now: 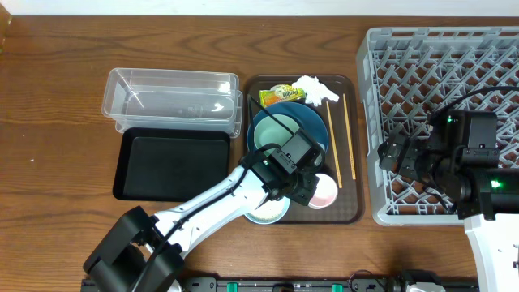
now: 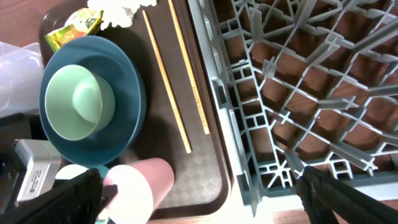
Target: Sort waste into correct bins and load items into the dishwasher rack
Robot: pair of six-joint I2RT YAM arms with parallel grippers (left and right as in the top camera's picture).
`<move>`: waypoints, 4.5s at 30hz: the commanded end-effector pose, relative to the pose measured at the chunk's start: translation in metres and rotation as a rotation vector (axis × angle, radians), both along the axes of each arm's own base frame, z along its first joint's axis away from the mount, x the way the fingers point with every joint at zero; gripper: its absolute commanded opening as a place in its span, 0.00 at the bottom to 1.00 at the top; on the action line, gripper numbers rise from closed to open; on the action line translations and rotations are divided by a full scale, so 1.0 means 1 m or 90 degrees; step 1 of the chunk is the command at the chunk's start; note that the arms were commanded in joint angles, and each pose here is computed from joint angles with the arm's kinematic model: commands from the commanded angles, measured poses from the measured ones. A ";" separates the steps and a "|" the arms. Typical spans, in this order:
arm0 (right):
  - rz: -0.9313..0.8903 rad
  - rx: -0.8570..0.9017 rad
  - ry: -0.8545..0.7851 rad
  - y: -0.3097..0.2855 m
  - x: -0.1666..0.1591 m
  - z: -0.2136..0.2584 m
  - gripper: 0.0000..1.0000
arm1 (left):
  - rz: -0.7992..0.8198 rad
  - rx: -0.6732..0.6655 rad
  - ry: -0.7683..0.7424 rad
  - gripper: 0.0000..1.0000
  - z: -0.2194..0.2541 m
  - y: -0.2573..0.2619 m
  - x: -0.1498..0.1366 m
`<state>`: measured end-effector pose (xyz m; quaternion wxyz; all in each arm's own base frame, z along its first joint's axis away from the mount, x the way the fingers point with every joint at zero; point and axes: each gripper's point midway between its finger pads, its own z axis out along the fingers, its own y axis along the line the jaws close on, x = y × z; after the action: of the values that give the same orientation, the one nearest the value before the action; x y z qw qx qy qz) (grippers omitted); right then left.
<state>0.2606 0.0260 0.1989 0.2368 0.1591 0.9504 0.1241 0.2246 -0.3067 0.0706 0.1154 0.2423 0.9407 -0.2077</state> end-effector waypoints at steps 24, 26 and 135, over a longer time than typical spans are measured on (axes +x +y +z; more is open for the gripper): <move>0.632 0.354 -0.355 0.158 -0.028 0.123 0.98 | -0.027 -0.638 0.074 0.06 0.244 0.110 0.035; 0.667 0.364 -0.370 0.171 -0.032 0.128 0.99 | -0.044 -0.656 0.085 0.06 0.249 0.111 0.030; 0.257 -0.077 0.103 0.121 0.064 -0.062 0.49 | 0.495 -0.020 -0.029 0.82 0.141 0.250 -0.005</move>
<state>0.3294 0.1287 0.1439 0.1605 -0.0163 0.9849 0.0634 0.2183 -0.0603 0.2092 0.2021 -0.1302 0.9561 -0.1674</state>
